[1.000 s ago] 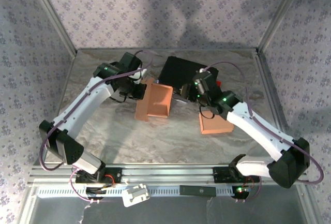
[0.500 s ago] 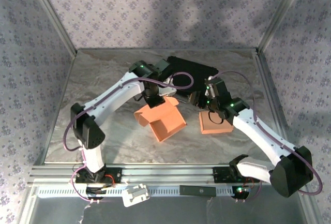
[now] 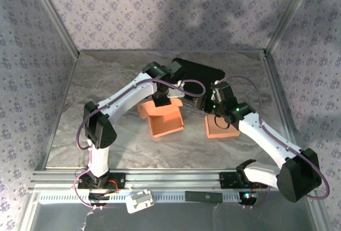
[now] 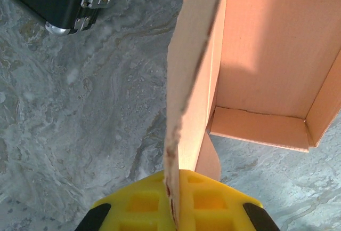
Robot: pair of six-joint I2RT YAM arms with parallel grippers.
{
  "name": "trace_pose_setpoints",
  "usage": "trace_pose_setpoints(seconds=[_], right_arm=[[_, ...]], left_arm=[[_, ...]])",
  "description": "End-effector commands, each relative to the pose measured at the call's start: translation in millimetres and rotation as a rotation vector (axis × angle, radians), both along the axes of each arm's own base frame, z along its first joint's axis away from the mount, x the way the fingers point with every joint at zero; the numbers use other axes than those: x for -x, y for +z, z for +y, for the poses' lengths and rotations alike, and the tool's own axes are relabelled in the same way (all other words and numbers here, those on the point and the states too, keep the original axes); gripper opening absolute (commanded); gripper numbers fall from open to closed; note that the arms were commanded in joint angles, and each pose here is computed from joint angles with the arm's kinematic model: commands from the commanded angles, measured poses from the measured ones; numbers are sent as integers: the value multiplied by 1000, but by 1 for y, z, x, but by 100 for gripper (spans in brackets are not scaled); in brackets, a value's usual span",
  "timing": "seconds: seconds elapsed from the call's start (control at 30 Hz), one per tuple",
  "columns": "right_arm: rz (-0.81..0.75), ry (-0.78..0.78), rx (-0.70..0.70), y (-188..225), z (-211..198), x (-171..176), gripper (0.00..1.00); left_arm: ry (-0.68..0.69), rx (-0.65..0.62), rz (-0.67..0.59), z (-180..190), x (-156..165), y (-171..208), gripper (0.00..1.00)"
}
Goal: Fold the paper box
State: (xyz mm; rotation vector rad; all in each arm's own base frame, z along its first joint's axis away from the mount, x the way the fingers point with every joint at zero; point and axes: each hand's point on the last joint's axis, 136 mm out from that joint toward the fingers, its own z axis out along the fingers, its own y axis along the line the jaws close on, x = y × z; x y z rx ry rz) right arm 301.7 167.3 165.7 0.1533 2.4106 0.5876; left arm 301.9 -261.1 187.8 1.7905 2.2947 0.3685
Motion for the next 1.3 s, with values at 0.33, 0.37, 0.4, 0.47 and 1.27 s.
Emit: trace_pose_setpoints(seconds=[0.33,0.37,0.4,0.47,1.27], right_arm=[[6,8,13,-9,0,-4,49],[8,9,14,-9,0,-3,49],[8,10,12,-9,0,-3,48],[7,11,10,-9,0,-3,49],[-61,144,40,5,10,6,52]], left_arm=[[-50,8,42,-15,10,-18,10],[-50,13,39,-16,12,-17,10],[-54,16,36,-17,13,-16,10],[-66,24,31,-19,16,-14,11],[166,484,-323,-34,-11,120,100]])
